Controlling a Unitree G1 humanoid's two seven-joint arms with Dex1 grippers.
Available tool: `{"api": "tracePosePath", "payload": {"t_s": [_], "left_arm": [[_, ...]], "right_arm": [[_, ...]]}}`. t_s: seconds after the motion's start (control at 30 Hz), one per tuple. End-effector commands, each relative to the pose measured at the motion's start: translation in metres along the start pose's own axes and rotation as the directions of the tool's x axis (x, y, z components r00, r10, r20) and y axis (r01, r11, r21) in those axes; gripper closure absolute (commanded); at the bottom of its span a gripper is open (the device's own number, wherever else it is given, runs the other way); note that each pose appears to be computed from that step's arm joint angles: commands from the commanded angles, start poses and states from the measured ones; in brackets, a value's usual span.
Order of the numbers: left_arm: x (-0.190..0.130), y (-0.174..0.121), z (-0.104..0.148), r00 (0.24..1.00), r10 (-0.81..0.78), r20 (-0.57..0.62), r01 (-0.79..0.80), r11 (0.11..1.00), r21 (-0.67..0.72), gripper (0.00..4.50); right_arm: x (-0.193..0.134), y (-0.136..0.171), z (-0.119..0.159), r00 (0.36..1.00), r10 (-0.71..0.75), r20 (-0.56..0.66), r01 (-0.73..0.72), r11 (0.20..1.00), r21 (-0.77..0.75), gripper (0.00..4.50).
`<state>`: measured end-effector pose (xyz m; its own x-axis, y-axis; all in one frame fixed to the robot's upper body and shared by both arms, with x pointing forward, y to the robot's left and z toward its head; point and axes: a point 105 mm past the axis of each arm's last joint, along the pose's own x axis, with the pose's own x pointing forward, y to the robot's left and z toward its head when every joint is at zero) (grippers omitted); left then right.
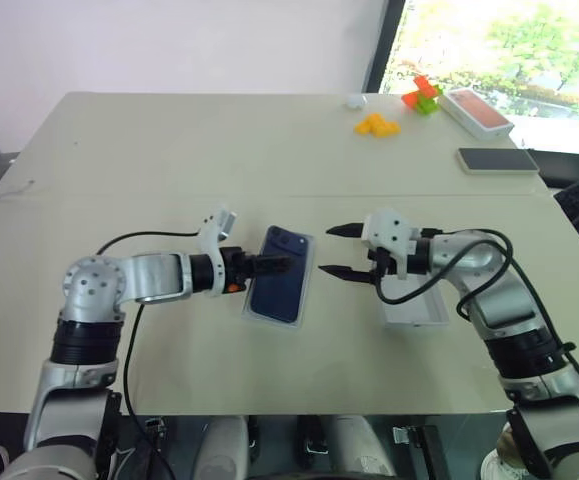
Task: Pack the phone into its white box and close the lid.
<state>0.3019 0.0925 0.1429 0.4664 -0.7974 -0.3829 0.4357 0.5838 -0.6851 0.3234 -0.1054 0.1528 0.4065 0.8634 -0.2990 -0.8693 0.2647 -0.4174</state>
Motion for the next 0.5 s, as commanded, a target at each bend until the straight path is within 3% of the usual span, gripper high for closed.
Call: {"api": "tracePosePath", "payload": {"t_s": [0.03, 0.37, 0.5], "left_arm": [[-0.013, -0.014, 0.012, 0.999, -0.030, 0.034, 0.028, 0.998, 0.057, 0.05], [-0.040, -0.009, 0.022, 0.997, 0.027, 0.073, -0.037, 0.990, 0.137, 0.05], [-0.036, 0.001, 0.025, 0.988, 0.089, 0.123, -0.111, 0.976, 0.187, 0.05]], "right_arm": [[0.000, -0.003, 0.011, 0.999, -0.010, 0.031, 0.011, 0.999, -0.041, 1.08], [0.003, -0.005, 0.016, 0.998, -0.024, 0.066, 0.024, 1.000, -0.006, 1.08], [0.009, -0.008, 0.026, 0.991, -0.059, 0.121, 0.051, 0.997, 0.064, 1.08]]}}
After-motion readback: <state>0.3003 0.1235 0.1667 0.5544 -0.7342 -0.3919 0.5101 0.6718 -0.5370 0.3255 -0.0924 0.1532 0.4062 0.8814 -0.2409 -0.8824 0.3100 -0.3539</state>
